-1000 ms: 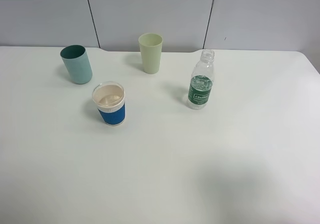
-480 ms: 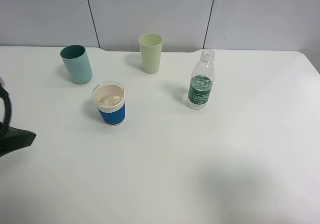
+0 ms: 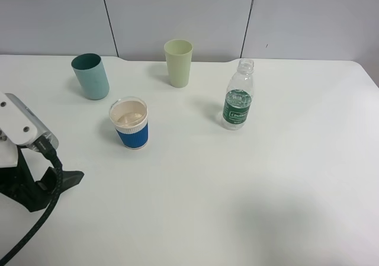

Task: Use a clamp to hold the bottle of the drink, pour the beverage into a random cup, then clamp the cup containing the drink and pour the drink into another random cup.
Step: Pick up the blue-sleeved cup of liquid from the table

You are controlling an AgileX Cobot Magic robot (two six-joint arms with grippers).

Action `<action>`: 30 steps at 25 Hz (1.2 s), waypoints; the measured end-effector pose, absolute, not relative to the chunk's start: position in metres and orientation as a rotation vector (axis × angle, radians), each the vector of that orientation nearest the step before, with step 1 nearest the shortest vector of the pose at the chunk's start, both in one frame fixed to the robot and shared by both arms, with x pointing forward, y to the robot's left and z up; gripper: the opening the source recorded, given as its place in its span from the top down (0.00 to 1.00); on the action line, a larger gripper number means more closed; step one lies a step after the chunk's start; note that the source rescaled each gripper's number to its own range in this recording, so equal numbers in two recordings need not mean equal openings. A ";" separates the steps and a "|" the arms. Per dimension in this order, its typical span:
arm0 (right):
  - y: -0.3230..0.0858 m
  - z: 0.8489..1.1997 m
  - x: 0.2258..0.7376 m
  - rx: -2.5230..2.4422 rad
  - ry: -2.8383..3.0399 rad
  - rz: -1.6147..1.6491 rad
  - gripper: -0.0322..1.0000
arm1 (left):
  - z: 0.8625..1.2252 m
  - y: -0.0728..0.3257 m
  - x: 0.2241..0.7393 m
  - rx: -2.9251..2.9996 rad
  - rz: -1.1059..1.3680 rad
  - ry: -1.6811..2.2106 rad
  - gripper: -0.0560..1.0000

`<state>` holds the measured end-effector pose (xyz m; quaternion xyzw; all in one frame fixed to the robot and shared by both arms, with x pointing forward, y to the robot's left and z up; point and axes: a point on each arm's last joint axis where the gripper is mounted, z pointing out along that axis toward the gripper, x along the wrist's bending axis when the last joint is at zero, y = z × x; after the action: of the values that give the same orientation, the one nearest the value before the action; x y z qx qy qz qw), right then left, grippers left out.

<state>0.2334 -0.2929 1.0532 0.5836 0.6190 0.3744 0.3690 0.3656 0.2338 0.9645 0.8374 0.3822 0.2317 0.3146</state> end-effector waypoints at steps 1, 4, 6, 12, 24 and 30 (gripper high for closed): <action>-0.293 1.053 0.233 1.498 1.589 0.961 0.22 | 0.963 0.233 0.367 2.189 0.612 1.020 0.18; -0.293 1.053 0.233 1.498 1.589 0.961 0.22 | 0.961 0.230 0.374 2.113 0.603 1.090 0.18; -0.293 1.053 0.233 1.498 1.589 0.961 0.22 | 0.958 0.228 0.379 2.067 0.581 1.152 0.18; -0.293 1.053 0.233 1.498 1.589 0.961 0.22 | 0.940 0.224 0.391 2.002 0.578 1.223 0.18; -0.293 1.053 0.233 1.498 1.589 0.961 0.22 | 0.908 0.216 0.408 1.778 0.657 1.166 0.18; -0.293 1.053 0.233 1.498 1.589 0.961 0.22 | 0.895 0.211 0.416 1.742 0.670 1.120 0.18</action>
<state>0.2334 -0.2929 1.0532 0.5836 0.6190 0.3744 0.3690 0.4155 0.2108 0.8954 0.7090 0.4558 0.2727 0.4640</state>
